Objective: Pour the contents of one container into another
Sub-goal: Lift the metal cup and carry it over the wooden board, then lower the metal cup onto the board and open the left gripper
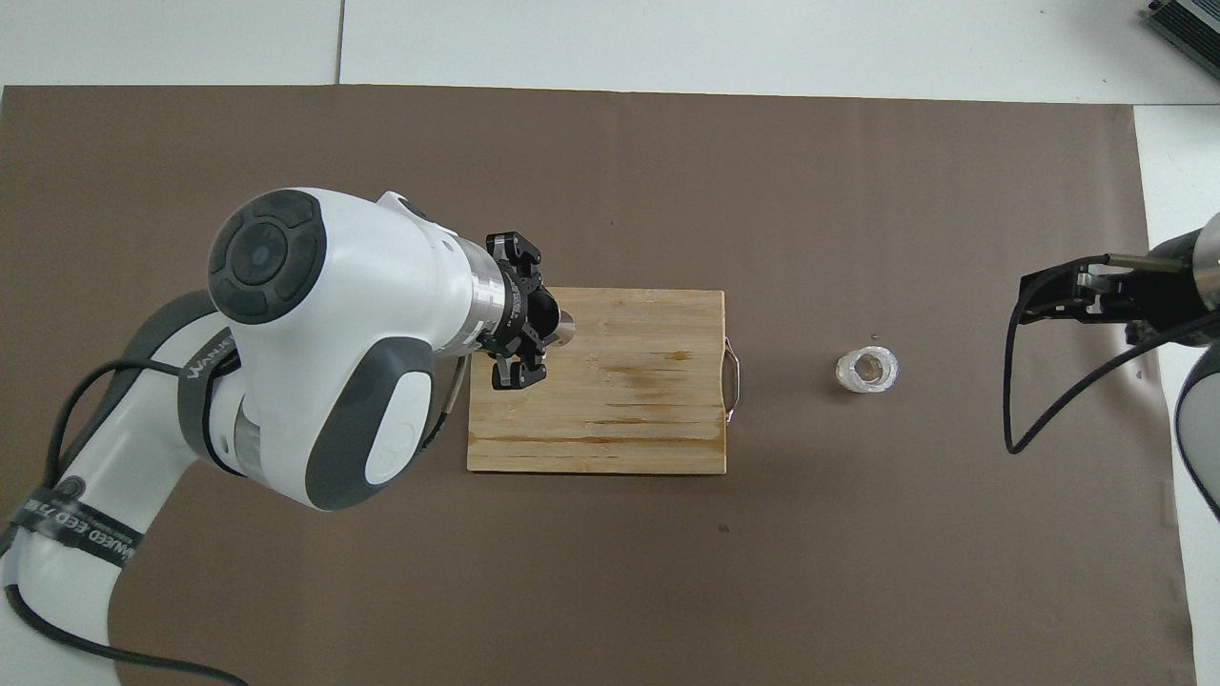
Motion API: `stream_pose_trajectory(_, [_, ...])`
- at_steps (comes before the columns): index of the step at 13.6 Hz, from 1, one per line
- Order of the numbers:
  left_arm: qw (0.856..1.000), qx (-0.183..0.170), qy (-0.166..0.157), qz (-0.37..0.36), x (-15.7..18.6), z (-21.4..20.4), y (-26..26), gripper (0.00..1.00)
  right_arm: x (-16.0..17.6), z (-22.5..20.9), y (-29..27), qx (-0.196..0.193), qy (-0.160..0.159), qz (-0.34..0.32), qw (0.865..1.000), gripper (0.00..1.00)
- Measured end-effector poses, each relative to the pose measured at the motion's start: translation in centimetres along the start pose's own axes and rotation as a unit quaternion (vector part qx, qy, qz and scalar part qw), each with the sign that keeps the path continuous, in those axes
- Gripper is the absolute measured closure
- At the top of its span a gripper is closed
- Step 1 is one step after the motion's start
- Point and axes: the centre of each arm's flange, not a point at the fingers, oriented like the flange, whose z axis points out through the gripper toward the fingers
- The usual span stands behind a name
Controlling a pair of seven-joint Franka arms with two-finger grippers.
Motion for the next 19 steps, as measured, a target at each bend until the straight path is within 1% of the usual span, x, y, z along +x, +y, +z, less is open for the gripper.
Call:
stream_pose_trajectory(3, [1.0, 0.003, -0.002, -0.004, -2.6, 1.6, -1.5, 0.61, 0.0, 0.0, 0.0, 0.0, 0.0, 0.0, 1.0, 0.0])
stream_pose_trajectory(5, [1.0, 0.011, 0.018, -0.004, -4.1, 4.8, -2.6, 0.61, 0.0, 0.0, 0.0, 0.0, 0.0, 0.0, 1.0, 0.0])
stream_pose_trajectory(7, [1.0, -0.002, 0.02, -0.008, -5.5, 7.8, -2.9, 0.61, 0.0, 0.0, 0.0, 0.0, 0.0, 0.0, 1.0, 0.0])
stream_pose_trajectory(11, [1.0, 0.009, 0.028, -0.007, -6.8, 11.4, -4.0, 0.61, 0.0, 0.0, 0.0, 0.0, 0.0, 0.0, 1.0, 0.0])
stream_pose_trajectory(13, [0.999, 0.008, 0.032, -0.008, -6.9, 12.6, -4.2, 0.61, 0.0, 0.0, 0.0, 0.0, 0.0, 0.0, 1.0, 0.0])
stream_pose_trajectory(19, [0.999, 0.008, 0.038, -0.008, -7.0, 13.6, -4.4, 0.61, 0.0, 0.0, 0.0, 0.0, 0.0, 0.0, 1.0, 0.0])
